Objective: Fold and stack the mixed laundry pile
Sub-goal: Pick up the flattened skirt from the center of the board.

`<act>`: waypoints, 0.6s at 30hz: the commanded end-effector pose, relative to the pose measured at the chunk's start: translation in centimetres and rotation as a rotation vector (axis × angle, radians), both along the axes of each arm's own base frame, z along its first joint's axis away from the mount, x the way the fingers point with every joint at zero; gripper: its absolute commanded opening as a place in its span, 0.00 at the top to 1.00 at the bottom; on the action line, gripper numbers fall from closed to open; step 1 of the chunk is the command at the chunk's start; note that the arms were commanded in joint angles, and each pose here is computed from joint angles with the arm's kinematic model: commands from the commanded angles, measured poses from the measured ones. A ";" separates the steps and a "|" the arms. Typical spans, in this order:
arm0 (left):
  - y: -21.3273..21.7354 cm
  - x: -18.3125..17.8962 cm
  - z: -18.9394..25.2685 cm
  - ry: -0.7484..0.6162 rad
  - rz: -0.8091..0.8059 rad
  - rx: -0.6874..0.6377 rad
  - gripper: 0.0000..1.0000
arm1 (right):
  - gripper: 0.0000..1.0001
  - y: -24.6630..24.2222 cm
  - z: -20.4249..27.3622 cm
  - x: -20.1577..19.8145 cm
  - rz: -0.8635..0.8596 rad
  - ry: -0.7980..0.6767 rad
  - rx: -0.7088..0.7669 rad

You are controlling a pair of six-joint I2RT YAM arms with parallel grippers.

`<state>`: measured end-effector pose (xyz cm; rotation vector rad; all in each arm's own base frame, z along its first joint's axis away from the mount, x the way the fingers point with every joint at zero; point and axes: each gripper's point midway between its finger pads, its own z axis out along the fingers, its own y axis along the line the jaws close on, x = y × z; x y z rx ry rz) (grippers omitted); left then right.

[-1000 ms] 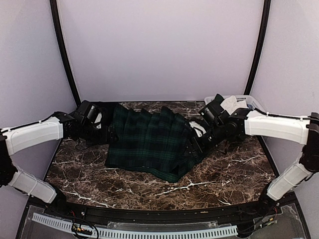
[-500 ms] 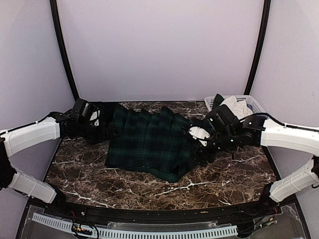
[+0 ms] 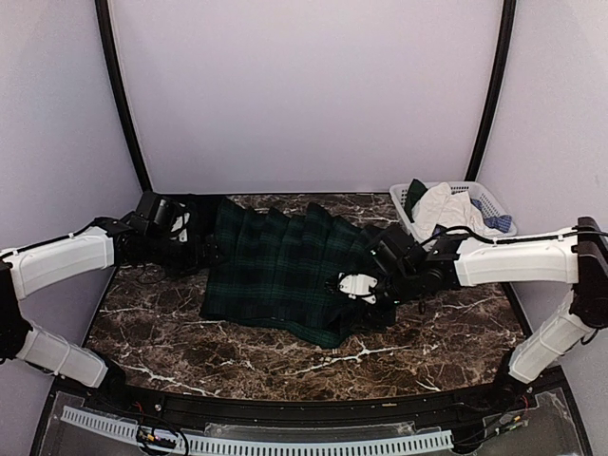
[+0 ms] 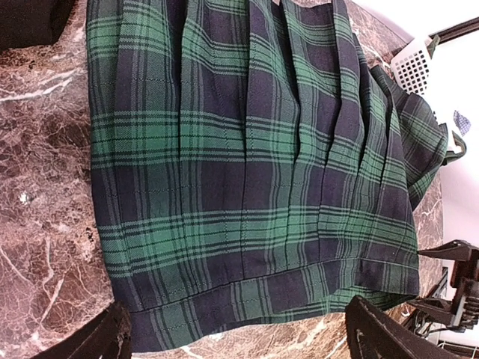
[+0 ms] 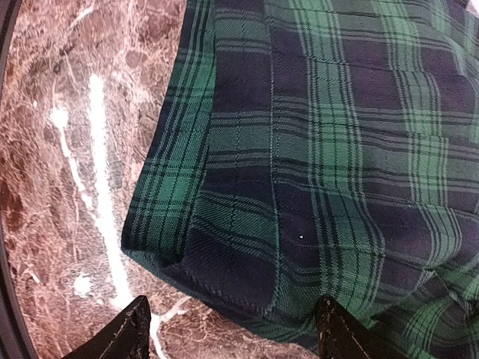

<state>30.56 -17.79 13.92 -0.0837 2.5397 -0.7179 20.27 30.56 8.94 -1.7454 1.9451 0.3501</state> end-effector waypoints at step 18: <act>1.3 0.2 0.1 -0.019 0.041 -0.044 0.01 | 1.00 4.1 4.7 -0.2 0.125 -0.193 0.022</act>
